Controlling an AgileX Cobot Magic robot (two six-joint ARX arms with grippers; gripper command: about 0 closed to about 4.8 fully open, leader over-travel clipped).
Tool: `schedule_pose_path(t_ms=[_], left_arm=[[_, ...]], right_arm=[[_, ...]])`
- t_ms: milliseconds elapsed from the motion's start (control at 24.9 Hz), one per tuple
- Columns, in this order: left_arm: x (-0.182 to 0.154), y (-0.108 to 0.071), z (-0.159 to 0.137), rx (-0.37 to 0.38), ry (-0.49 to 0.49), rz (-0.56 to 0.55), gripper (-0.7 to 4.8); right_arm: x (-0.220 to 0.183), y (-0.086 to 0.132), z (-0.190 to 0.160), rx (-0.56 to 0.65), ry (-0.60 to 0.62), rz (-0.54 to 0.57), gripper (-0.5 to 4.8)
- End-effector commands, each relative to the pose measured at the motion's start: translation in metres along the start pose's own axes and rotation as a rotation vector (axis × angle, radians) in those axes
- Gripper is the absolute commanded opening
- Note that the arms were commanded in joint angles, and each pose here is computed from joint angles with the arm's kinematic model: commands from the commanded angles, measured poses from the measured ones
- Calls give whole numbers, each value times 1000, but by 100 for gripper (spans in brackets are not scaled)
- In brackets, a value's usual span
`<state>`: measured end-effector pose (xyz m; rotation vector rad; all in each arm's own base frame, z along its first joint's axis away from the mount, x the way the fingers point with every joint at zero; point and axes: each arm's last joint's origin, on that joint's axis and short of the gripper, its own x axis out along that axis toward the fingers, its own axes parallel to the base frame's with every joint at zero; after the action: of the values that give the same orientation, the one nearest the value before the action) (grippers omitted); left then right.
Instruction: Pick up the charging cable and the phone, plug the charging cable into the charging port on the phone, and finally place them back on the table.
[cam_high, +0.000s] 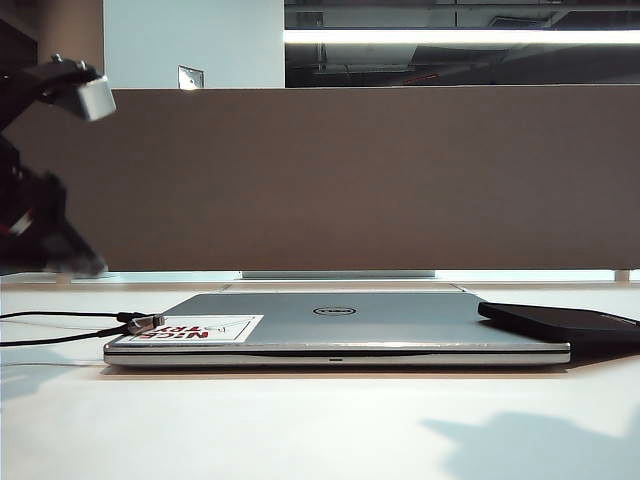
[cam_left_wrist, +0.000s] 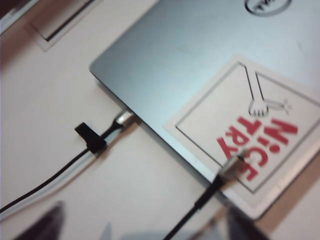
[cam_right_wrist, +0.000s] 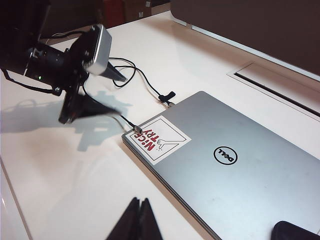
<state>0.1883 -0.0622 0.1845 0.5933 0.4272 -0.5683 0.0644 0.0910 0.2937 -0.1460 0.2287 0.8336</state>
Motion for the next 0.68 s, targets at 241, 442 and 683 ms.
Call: schedule_pose_path(t_ms=[241,442,683], left_arm=[[1,-6,-10,267,29,-30,395],[3,-6,-9,293,12,-16,395],[25,-4,-12,294,0,-5,395]], right_arm=[[-1,0,4,1,-27,0,-4],[-1,0,4,2,-28,1,-4],[-1,0,4,3,-35,1,-4]])
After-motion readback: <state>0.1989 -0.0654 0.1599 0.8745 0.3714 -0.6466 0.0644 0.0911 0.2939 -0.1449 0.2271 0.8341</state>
